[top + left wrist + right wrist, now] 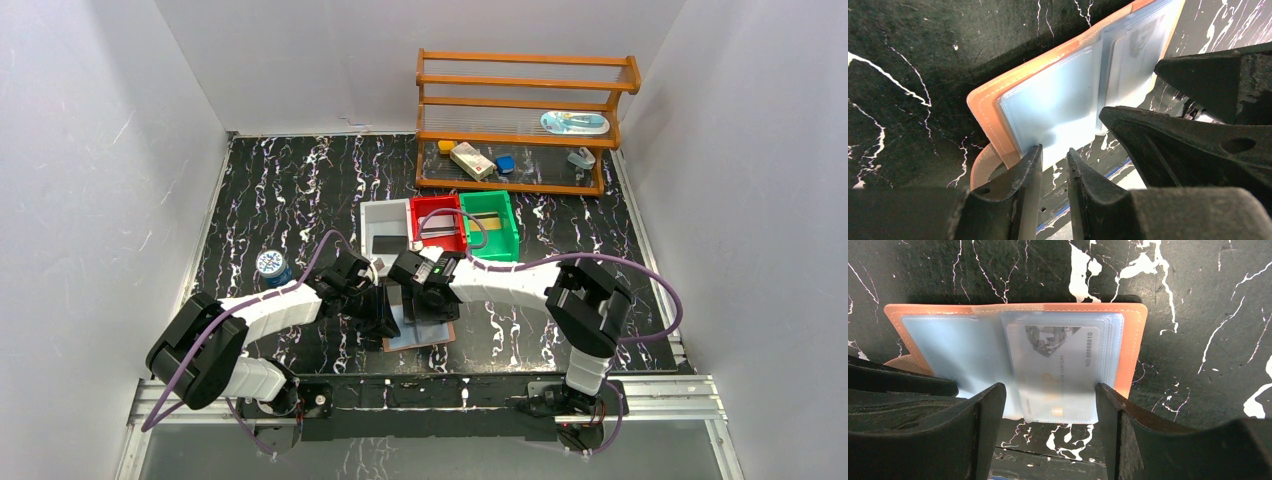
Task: Take the credit cards out of the card holder
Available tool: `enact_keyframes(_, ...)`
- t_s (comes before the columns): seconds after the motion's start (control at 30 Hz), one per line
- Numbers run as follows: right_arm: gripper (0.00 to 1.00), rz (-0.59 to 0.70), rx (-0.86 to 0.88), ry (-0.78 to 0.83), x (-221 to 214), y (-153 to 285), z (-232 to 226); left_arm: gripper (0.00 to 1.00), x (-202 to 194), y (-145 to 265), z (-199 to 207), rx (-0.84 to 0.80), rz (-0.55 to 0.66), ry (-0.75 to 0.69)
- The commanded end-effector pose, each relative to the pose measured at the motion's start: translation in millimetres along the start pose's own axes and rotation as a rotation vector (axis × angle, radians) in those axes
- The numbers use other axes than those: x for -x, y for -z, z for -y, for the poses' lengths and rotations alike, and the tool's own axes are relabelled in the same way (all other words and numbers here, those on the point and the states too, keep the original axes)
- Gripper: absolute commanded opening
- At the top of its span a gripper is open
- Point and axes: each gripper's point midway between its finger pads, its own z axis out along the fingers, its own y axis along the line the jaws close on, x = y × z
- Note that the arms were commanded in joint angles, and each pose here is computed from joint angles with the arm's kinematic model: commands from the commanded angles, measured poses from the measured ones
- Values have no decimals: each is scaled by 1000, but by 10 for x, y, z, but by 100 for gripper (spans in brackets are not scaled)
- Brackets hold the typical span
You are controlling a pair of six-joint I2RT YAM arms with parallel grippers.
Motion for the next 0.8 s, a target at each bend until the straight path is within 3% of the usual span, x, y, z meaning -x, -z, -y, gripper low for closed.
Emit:
enact_keyframes(0.0, 75, -41, -35, -5, -117, -168, 81, 24, -36, -7, -75, 39, -16, -1)
enact_keyframes(0.1, 75, -53, -13, -6, -133, -182, 33, 24, -40, -5, -74, 38, -18, -1)
enact_keyframes(0.23, 64, -46, 53, -5, -99, -119, -97, 24, -40, -6, -67, 37, -19, -3)
enact_keyframes(0.5, 64, 27, 267, -21, 96, 275, -461, 24, -40, -10, -71, 37, -19, 0)
enact_keyframes(0.77, 66, 57, 219, -39, 138, 304, -350, 24, -41, -4, -69, 35, -17, -1)
